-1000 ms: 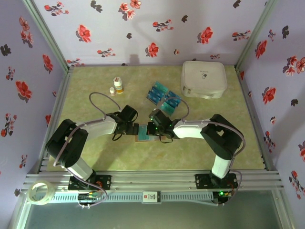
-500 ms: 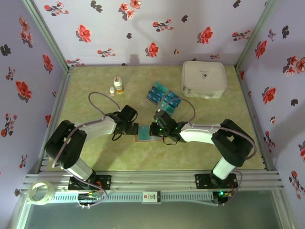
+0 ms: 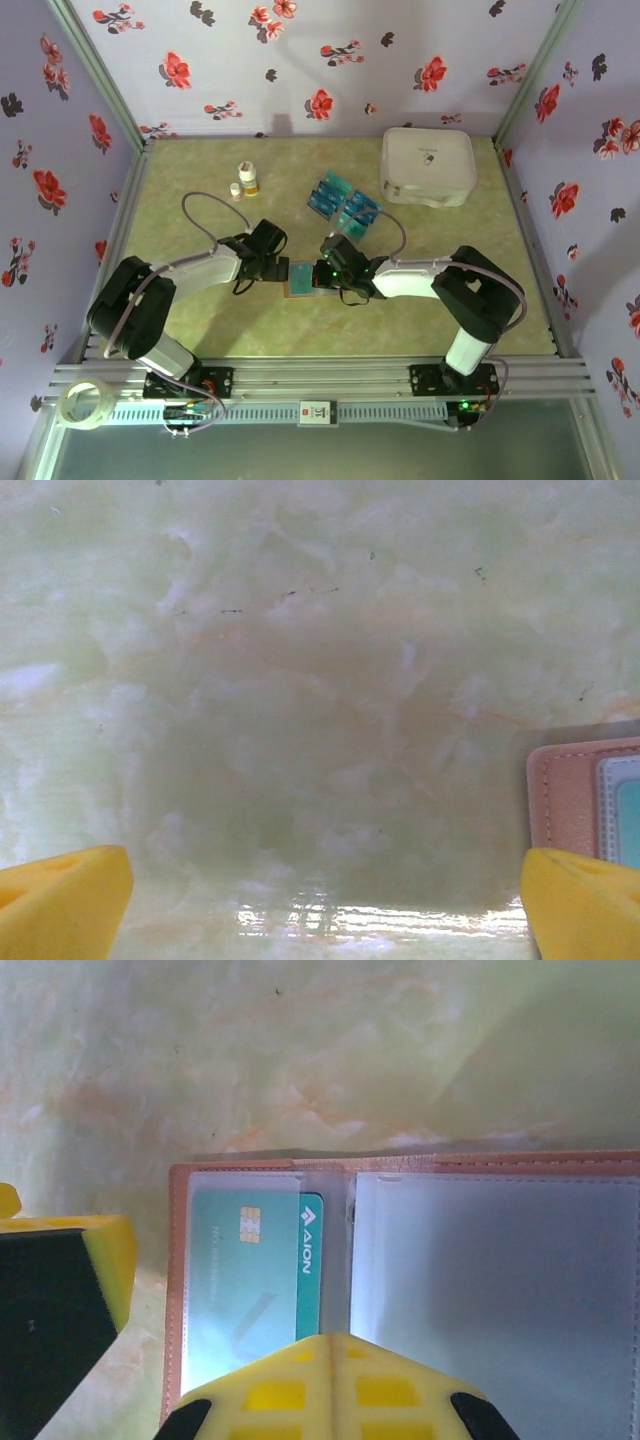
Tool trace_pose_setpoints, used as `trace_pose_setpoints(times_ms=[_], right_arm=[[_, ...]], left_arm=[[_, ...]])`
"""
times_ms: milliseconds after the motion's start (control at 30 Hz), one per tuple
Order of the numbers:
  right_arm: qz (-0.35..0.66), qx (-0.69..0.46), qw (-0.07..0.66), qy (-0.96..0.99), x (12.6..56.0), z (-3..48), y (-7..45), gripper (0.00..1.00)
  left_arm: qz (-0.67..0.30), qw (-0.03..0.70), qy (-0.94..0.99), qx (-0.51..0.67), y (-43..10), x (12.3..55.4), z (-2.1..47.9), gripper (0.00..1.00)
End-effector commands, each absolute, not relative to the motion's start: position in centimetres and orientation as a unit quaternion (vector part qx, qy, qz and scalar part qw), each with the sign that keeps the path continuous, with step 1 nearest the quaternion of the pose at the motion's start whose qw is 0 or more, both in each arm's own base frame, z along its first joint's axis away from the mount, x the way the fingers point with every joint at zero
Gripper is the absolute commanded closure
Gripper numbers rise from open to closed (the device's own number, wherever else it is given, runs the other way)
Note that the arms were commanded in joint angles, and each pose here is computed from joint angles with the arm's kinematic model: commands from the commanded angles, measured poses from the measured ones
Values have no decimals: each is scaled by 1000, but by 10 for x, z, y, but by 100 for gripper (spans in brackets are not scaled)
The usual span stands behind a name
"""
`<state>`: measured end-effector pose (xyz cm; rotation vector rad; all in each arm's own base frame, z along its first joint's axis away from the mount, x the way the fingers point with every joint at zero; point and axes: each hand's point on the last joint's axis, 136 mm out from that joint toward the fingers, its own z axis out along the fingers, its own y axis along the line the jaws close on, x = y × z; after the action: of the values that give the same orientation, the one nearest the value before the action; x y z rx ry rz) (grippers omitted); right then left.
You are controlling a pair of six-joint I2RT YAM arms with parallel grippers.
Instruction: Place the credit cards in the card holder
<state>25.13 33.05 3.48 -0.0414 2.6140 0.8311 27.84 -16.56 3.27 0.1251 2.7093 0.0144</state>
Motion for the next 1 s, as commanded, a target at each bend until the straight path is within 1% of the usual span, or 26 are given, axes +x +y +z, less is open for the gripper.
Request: trace_pose_setpoints(times_ms=[0,467,667,733,800,900,967], right_arm=[[311,-13,197,929,254,40,343,100],[313,-20,183,932,252,31,353,100],[314,-28,192,929,252,47,350,100],[311,-31,203,928,253,58,346,96],[303,-33,217,927,254,72,337,86],[286,-33,233,929,255,83,322,69],[276,-30,236,931,255,85,311,63]], left_arm=[[15,209,976,52,-160,274,30,0],[16,202,978,55,-161,272,21,0],[15,203,977,56,-161,272,22,0],[14,204,977,56,-162,272,24,0],[14,205,977,56,-161,272,26,0],[12,208,976,56,-162,272,30,0],[10,211,976,56,-162,273,32,0]])
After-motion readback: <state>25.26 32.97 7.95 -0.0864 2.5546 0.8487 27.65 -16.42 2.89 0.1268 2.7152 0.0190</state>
